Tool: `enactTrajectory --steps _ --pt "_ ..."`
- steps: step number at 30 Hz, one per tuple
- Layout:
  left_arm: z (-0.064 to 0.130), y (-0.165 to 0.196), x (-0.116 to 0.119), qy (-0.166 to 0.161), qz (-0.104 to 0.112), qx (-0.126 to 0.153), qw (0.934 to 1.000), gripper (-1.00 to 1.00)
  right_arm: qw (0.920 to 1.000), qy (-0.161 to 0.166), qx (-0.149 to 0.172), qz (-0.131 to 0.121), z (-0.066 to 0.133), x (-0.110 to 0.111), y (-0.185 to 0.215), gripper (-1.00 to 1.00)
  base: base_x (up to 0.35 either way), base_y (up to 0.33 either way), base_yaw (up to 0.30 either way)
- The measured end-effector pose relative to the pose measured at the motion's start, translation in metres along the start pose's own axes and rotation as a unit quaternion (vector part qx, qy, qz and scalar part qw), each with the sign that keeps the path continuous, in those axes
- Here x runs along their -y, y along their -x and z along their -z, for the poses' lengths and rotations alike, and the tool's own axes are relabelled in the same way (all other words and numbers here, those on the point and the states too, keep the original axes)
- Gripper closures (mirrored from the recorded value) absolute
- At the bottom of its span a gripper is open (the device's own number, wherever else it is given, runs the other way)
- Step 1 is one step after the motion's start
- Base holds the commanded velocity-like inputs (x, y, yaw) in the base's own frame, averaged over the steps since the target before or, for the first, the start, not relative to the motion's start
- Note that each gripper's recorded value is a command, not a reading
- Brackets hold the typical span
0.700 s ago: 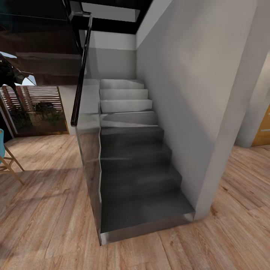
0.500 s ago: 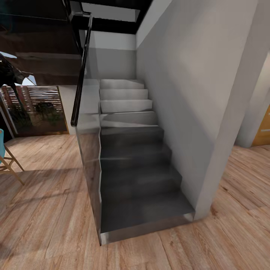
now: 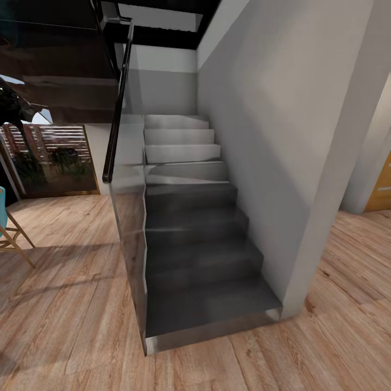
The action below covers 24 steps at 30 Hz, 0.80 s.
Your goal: In the kitchen, take the Vidalia onion out of the sink, dice it on the chopping board with the paring knife, put the diced onion into the bowl on the countertop, then place both the paring knife and the chopping board into the sink.
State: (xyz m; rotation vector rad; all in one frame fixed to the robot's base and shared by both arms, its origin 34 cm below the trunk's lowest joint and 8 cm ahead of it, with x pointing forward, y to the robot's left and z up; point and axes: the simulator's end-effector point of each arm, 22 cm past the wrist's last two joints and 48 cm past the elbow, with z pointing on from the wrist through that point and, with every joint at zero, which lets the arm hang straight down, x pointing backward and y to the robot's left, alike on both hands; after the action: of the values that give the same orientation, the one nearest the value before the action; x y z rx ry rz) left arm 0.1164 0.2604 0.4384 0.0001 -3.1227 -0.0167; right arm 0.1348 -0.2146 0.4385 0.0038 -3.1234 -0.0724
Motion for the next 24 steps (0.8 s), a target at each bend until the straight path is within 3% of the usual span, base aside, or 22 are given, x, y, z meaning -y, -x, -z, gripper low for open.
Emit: enactTrajectory --steps 7,14,15,18,22,24 --pt "0.0 0.006 0.0 0.0 0.001 0.007 1.0 -1.0 0.9999 -0.001 0.011 -0.001 0.0 0.0 0.005 -1.0 0.0 0.0 0.0" --pt "0.0 0.025 -0.007 0.005 0.004 0.027 0.9996 -1.0 0.9989 -0.001 0.046 -0.001 0.001 0.001 0.029 -1.0 0.0 0.0 0.0" --pt "0.004 0.072 -0.008 0.006 0.004 0.076 0.9971 -1.0 0.997 -0.002 0.077 0.0 0.003 0.002 0.055 -1.0 0.0 0.0 0.0" --pt "0.016 0.134 -0.009 0.006 0.004 0.141 0.99 -1.0 0.9885 -0.012 0.151 0.0 0.016 0.007 0.121 -1.0 0.0 0.0 0.0" --pt "0.033 0.186 -0.008 0.006 0.005 0.198 0.9803 -1.0 0.9753 -0.032 0.218 -0.005 0.037 0.017 0.182 -1.0 0.0 0.0 0.0" --pt "0.055 0.233 -0.009 0.007 0.005 0.249 0.9684 -1.0 0.959 -0.052 0.278 -0.012 0.063 0.027 0.235 -1.0 0.0 0.0 0.0"
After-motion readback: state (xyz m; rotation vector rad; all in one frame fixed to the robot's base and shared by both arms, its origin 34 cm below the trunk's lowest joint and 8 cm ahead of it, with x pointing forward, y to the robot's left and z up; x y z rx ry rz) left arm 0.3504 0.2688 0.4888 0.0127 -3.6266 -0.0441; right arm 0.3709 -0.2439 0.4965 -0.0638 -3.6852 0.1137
